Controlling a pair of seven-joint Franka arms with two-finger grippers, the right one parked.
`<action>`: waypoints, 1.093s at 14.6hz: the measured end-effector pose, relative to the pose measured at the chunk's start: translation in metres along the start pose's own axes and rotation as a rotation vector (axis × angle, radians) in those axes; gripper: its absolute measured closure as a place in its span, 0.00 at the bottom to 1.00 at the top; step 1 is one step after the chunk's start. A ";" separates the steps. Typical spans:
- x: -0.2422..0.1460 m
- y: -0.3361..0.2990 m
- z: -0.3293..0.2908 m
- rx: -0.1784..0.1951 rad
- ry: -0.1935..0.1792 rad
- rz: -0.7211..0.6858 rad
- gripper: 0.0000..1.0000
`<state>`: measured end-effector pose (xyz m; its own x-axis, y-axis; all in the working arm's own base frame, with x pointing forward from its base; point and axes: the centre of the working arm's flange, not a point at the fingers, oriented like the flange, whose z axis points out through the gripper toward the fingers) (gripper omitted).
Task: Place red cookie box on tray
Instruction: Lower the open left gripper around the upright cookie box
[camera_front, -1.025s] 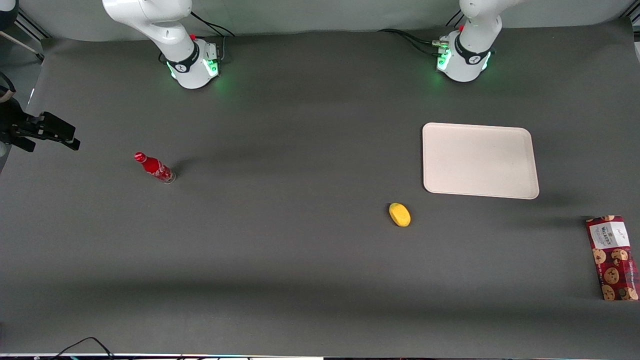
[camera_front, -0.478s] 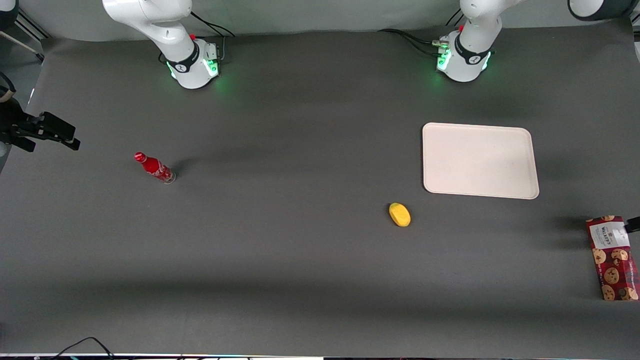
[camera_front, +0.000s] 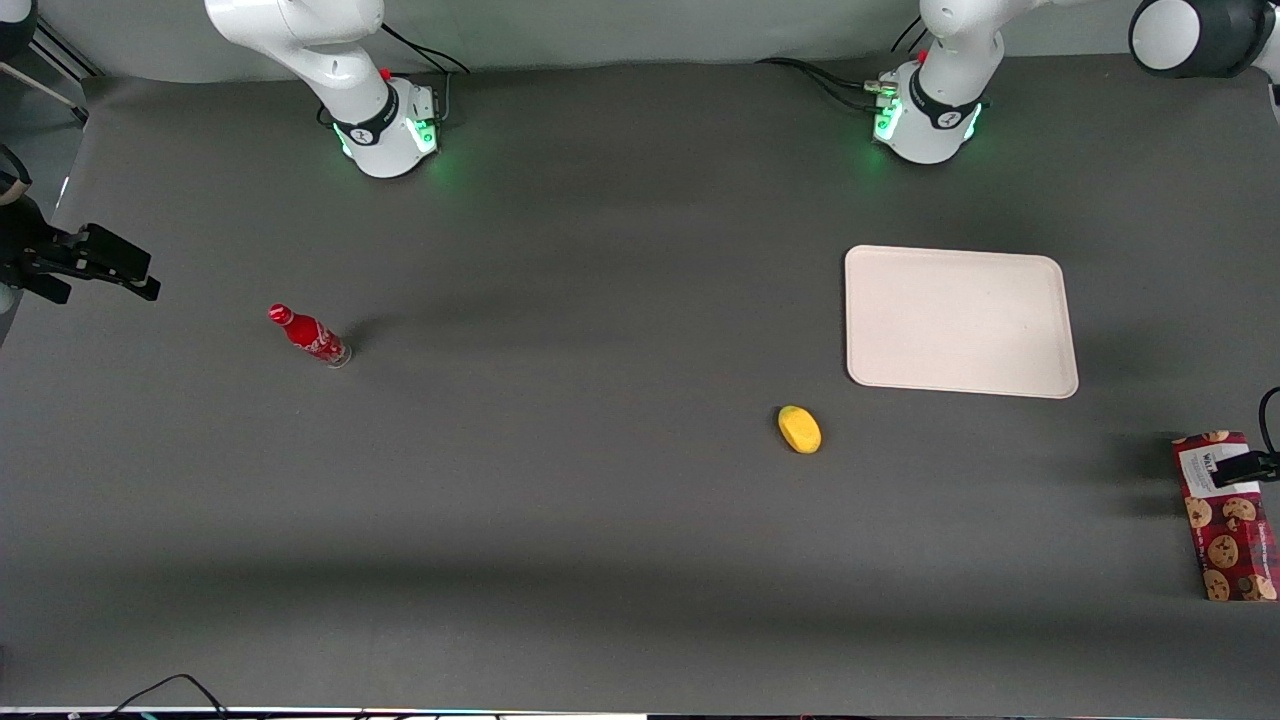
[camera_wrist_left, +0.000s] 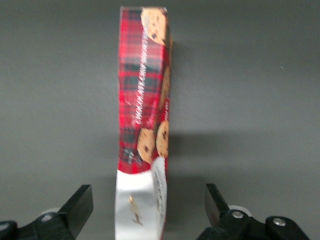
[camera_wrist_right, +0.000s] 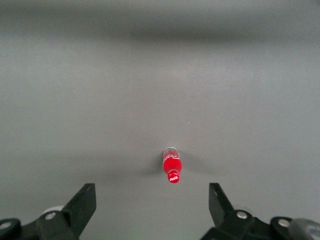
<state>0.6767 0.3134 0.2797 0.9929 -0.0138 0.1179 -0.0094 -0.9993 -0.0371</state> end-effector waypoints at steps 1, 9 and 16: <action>0.000 -0.003 0.003 0.008 0.015 0.007 0.00; -0.012 0.000 0.068 -0.020 -0.033 0.013 0.00; -0.009 0.000 0.085 0.006 0.022 0.022 0.00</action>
<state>0.6776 0.3163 0.1944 0.9896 -0.0361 0.1389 -0.0299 -0.9985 -0.0461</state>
